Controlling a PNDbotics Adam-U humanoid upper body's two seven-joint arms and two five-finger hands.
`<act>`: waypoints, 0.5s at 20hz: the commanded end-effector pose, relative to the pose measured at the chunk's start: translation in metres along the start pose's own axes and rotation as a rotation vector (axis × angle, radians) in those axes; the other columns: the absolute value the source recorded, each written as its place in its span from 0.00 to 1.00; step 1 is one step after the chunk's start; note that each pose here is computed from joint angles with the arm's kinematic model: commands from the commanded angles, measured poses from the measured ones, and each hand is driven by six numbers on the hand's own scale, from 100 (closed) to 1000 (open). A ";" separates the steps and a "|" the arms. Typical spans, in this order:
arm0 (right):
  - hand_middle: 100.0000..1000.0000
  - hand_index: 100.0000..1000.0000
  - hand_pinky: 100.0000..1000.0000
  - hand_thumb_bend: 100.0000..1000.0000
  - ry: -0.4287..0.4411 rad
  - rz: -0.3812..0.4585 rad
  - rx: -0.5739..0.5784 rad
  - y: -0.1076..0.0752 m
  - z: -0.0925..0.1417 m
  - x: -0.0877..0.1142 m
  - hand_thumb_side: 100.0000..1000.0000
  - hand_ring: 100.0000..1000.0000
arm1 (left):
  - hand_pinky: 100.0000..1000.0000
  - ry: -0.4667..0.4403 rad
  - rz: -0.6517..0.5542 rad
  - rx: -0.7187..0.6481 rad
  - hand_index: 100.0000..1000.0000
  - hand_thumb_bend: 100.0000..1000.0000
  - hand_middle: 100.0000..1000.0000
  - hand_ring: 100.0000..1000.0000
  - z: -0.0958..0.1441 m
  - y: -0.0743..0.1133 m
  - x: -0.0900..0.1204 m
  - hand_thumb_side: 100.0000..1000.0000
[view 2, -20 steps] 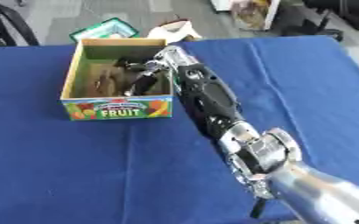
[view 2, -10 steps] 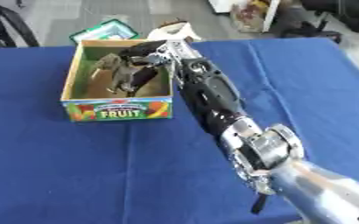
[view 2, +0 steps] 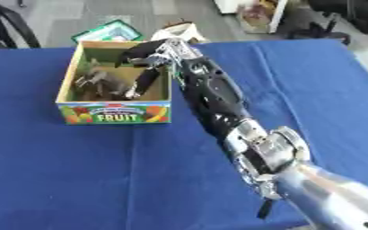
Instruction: Pick up objects on the table and place them in the box.
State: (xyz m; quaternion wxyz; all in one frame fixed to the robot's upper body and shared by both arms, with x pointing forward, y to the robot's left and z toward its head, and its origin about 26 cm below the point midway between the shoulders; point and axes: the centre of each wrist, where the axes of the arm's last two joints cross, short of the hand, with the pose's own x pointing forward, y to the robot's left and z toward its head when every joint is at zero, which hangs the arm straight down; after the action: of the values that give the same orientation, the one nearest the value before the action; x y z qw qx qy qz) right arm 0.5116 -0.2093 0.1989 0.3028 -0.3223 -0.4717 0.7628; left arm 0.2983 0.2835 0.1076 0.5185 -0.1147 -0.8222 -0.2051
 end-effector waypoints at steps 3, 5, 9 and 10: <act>1.00 1.00 1.00 0.40 0.035 0.066 -0.046 -0.015 0.007 -0.007 0.72 1.00 | 0.56 -0.011 -0.022 -0.003 0.68 0.00 0.51 0.48 -0.002 0.004 0.006 0.80; 1.00 1.00 0.99 0.39 0.037 0.068 -0.052 -0.014 0.007 -0.008 0.72 1.00 | 0.56 -0.012 -0.022 -0.002 0.68 0.00 0.51 0.48 -0.002 0.004 0.006 0.80; 1.00 1.00 0.97 0.34 0.032 0.066 -0.085 -0.015 0.011 -0.012 0.66 0.99 | 0.56 -0.009 -0.022 0.003 0.68 0.00 0.51 0.48 -0.001 0.005 0.005 0.80; 1.00 1.00 0.97 0.32 0.028 0.065 -0.100 -0.017 0.013 -0.014 0.64 0.99 | 0.56 -0.008 -0.022 0.005 0.68 0.00 0.51 0.48 0.000 0.005 0.005 0.80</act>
State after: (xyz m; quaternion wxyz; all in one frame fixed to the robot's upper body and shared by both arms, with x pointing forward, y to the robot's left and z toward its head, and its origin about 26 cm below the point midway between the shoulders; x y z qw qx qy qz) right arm 0.5119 -0.2120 0.1994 0.2794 -0.3406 -0.4850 0.7554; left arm 0.2983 0.2836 0.1076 0.5187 -0.1143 -0.8222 -0.2047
